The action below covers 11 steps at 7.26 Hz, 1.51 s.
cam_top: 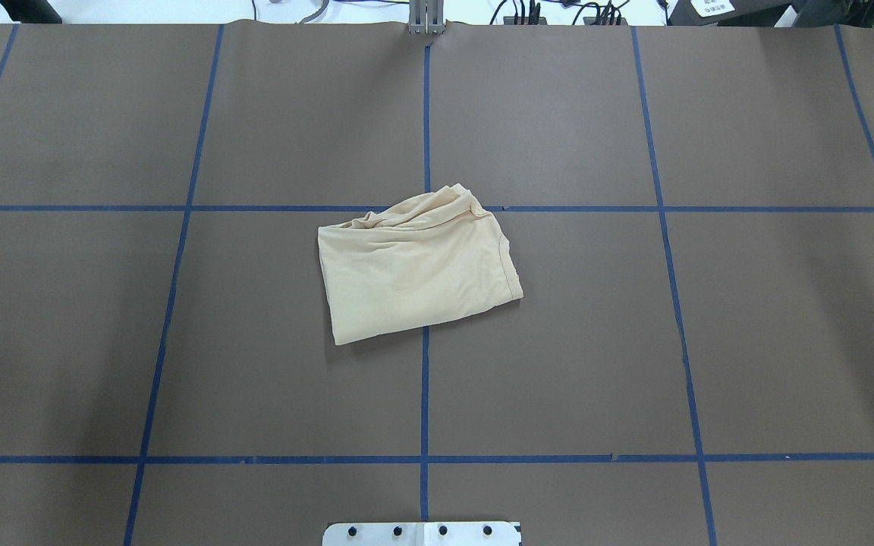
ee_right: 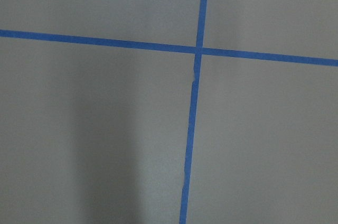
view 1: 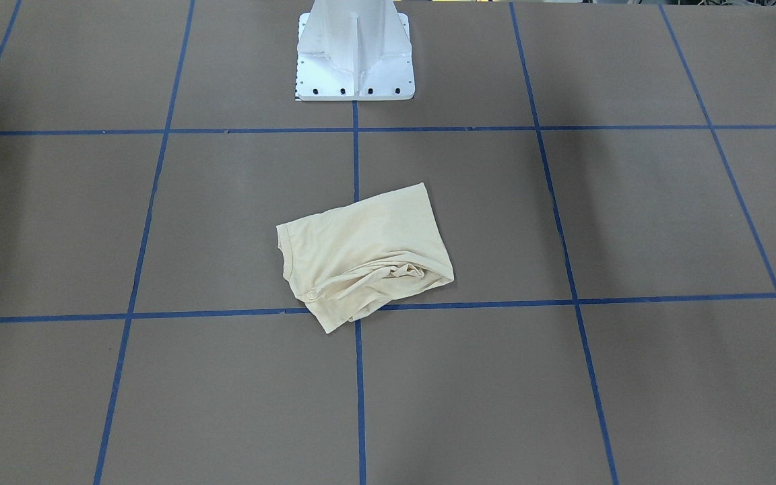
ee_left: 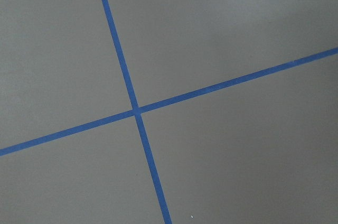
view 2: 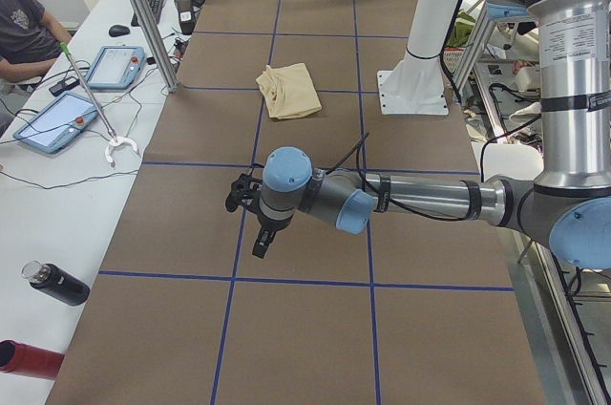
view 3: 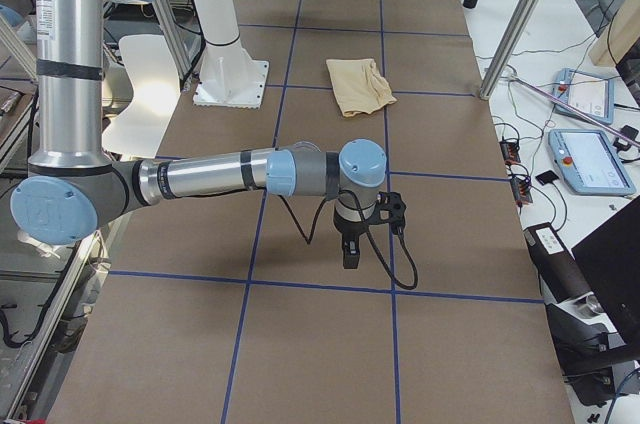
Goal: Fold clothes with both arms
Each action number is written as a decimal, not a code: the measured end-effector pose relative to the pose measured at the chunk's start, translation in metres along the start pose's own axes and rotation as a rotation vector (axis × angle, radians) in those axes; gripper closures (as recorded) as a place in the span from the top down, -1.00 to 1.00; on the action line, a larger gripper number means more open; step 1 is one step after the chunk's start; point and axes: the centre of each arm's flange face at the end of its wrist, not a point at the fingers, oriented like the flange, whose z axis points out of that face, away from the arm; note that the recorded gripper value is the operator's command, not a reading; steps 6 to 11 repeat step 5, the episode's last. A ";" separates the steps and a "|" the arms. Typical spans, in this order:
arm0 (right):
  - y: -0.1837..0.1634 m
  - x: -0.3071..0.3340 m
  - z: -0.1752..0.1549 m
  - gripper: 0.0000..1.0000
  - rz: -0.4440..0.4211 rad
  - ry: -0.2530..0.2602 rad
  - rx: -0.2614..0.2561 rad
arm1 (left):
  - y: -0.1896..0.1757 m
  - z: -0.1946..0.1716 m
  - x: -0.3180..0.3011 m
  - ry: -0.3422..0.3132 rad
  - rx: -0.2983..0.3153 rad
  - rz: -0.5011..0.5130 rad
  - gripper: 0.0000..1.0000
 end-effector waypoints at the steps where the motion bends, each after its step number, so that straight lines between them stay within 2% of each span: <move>1: 0.000 0.001 0.001 1.00 0.002 0.001 -0.002 | 0.001 0.001 -0.001 -0.001 -0.002 -0.003 0.99; 11: -0.001 0.002 0.002 1.00 0.002 0.004 -0.003 | -0.002 -0.002 0.002 -0.002 0.003 0.003 0.99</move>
